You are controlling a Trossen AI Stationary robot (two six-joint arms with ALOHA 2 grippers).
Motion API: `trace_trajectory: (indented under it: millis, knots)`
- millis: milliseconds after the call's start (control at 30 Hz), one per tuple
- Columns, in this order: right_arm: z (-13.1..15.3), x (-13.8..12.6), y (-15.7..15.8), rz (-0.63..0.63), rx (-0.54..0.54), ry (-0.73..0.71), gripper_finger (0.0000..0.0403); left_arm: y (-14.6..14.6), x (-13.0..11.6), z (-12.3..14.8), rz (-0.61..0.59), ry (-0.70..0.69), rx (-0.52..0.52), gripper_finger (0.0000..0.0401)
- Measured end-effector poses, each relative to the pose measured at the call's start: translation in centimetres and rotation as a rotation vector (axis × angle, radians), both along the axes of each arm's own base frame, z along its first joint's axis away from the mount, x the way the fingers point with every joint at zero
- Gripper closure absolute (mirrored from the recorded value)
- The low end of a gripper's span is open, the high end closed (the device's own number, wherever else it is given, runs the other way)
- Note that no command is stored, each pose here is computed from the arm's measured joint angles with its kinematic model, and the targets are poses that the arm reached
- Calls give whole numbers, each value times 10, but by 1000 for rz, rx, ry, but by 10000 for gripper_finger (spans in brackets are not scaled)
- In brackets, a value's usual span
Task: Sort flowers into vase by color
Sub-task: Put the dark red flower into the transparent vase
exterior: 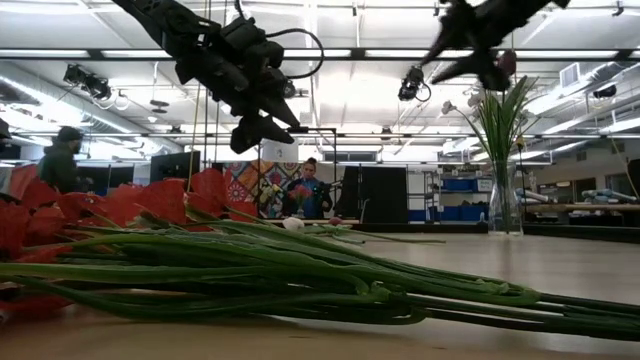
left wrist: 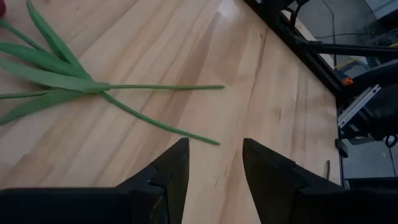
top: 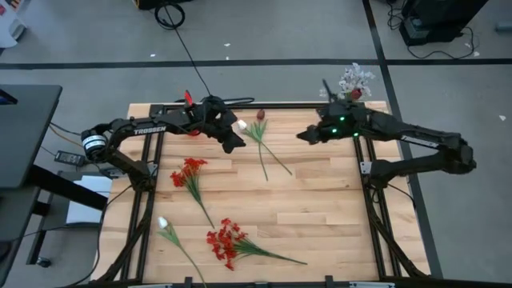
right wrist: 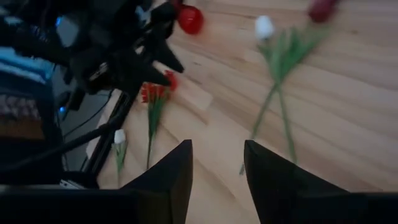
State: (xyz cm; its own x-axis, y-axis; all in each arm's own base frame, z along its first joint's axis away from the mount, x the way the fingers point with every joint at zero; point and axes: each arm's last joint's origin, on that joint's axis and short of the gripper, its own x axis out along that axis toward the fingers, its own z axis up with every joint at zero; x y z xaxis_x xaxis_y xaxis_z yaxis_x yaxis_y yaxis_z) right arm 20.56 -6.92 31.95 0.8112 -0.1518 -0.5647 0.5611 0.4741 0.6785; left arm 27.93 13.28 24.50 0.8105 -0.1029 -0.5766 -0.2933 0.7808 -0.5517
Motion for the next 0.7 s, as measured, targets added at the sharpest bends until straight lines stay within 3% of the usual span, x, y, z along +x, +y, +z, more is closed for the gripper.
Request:
trace_trajectory:
  millis: [267,433,500,700]
  knots:
    - [-33,48,11,14,-167,133,265,1,-2,-3,2,50,92,245]
    - [-60,80,14,61,-256,184,265,-5,-1,-5,-11,68,64,245]
    - [-71,93,13,59,-250,169,265,-8,0,-5,-21,66,58,245]
    - [-114,122,4,47,-82,172,266,-10,1,-5,-13,72,54,254]
